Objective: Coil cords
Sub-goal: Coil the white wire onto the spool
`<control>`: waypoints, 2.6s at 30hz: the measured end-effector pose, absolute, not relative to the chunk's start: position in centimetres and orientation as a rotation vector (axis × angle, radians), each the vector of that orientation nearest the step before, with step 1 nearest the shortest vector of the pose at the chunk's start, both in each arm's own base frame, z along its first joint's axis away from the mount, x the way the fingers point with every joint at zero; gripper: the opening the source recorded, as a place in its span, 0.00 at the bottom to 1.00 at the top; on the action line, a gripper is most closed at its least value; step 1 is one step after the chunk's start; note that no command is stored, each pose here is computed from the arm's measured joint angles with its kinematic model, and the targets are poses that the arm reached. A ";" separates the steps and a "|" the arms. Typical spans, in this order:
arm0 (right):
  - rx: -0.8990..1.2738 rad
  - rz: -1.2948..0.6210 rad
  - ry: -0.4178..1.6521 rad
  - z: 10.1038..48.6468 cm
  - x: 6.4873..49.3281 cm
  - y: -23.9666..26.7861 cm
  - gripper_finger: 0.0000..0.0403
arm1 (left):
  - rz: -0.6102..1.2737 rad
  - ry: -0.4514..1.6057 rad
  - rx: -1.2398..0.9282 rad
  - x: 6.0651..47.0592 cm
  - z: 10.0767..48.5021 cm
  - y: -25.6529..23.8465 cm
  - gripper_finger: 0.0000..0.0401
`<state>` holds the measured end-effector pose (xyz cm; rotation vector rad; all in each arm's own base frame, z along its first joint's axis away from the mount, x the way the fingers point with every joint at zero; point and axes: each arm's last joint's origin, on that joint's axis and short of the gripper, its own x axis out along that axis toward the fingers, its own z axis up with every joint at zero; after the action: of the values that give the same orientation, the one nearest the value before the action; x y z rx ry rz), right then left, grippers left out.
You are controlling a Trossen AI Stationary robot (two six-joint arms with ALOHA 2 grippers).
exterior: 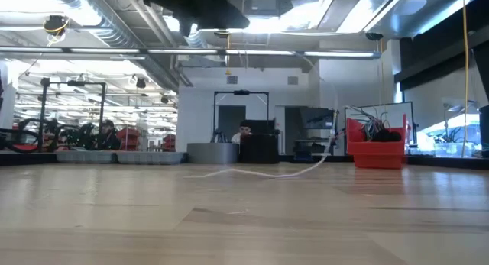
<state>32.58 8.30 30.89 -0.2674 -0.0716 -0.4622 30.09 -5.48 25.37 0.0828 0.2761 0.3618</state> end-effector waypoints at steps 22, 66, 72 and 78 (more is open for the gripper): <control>-0.424 -0.481 -0.201 33.8 28.6 14.6 0.01 | 0.413 0.596 0.220 29.3 22.2 -3.3 0.03; -0.396 -0.396 -0.162 32.6 30.3 12.8 0.01 | 0.102 0.069 0.133 33.2 24.8 -8.1 0.33; -0.365 -0.324 -0.193 32.5 30.5 13.0 0.01 | 0.097 -0.042 0.119 34.7 23.5 -8.5 0.33; -0.366 -0.323 -0.193 32.4 30.5 13.0 0.01 | -0.046 -0.085 0.096 35.2 23.6 -8.9 0.33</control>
<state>30.48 13.05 32.44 -0.3655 -0.1934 -0.3228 35.20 -8.93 23.62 0.0961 -0.0851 -0.0458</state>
